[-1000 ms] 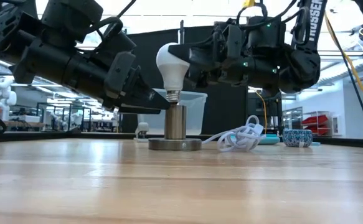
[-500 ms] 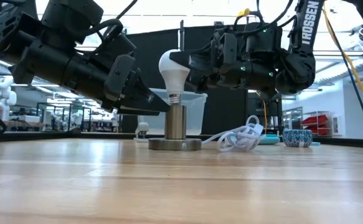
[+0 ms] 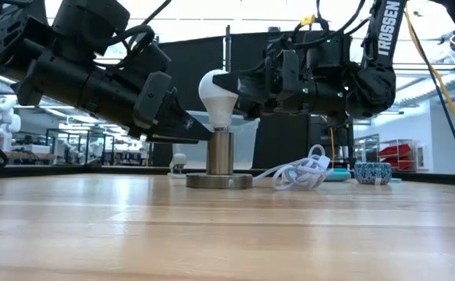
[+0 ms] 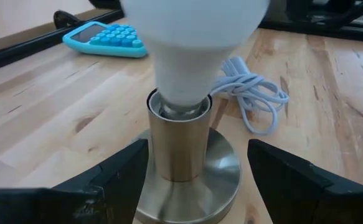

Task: Screw lightbulb
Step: Insert the white lightbulb into the desk lamp

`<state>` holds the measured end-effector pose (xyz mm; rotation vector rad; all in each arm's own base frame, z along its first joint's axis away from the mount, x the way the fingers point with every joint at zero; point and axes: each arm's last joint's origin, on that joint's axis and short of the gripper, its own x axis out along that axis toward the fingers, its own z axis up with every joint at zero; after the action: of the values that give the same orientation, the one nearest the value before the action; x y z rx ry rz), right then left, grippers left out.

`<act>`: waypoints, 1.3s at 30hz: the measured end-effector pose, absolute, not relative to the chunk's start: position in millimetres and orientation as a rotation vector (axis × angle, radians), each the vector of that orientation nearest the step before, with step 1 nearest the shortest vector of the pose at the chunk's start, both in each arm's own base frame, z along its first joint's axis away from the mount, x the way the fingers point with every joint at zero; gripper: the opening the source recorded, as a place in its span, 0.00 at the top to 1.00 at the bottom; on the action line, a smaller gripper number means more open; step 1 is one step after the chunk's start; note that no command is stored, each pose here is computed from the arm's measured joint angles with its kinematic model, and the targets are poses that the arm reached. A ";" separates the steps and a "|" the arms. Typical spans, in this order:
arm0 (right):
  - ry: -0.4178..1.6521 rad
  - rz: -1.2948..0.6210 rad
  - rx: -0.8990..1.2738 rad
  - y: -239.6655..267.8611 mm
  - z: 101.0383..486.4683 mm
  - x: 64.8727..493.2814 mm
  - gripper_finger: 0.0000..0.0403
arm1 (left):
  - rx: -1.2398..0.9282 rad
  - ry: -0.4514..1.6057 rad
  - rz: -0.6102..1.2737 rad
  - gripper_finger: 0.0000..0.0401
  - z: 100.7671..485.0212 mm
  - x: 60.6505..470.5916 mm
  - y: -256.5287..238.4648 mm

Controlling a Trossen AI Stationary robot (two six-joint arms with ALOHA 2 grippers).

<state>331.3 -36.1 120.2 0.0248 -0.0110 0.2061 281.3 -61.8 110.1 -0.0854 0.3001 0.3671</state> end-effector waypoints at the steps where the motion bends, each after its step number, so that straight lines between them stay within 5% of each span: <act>1: -0.008 0.205 0.023 -36.3 119.9 331.2 0.34 | -0.088 0.293 0.367 0.30 110.8 281.5 -61.8; 39: -0.069 0.129 0.068 -39.5 94.6 338.4 0.34 | 0.068 0.053 0.452 0.30 195.2 258.6 -72.6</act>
<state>338.4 -39.5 94.6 0.0683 -0.0689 0.1288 258.6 -72.6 195.2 0.0677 0.0533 0.4520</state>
